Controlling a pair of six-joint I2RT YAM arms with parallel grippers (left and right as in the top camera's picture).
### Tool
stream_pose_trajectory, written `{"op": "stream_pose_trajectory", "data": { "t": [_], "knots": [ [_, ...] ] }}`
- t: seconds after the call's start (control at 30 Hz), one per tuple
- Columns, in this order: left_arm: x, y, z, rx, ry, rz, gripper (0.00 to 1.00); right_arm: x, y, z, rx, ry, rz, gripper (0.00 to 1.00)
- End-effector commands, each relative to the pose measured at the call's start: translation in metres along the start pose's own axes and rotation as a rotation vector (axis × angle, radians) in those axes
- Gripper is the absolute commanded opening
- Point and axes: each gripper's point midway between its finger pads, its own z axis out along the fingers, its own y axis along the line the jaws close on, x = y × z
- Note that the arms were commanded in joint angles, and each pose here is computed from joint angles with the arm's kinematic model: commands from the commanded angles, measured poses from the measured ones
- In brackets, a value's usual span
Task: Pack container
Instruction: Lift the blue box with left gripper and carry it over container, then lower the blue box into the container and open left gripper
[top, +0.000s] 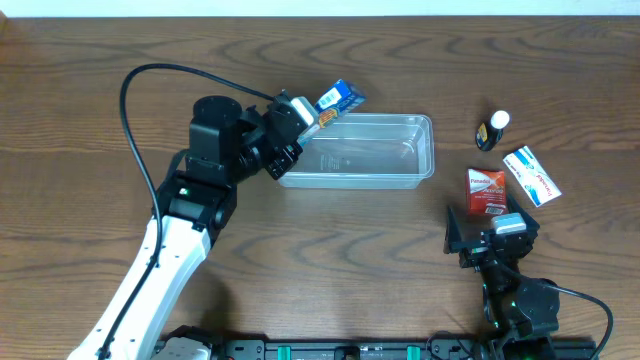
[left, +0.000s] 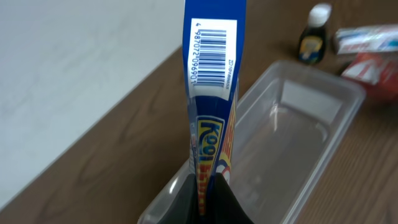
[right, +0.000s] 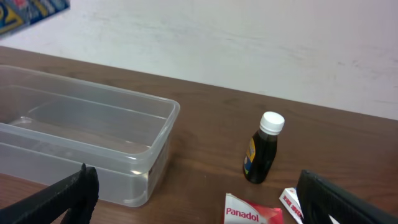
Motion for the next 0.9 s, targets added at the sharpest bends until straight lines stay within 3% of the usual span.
{"op": "stream_pose_trajectory", "data": {
  "t": [0.0, 0.53, 0.73, 0.87],
  "knots": [
    [-0.006, 0.014, 0.001, -0.052, 0.022, 0.055, 0.06, 0.001, -0.001, 0.0, 0.005, 0.0, -0.009, 0.99],
    [0.052, -0.024, 0.053, 0.132, 0.182, 0.284, 0.06, 0.001, -0.001, 0.0, 0.005, 0.0, -0.009, 0.99],
    [0.056, -0.025, 0.055, 0.143, 0.186, 0.319, 0.21, 0.001, -0.001, 0.0, 0.005, 0.0, -0.009, 0.99],
    [0.057, -0.026, 0.055, 0.147, 0.191, 0.316, 0.26, 0.001, -0.001, 0.0, 0.005, 0.0, -0.009, 0.99]
  ]
}}
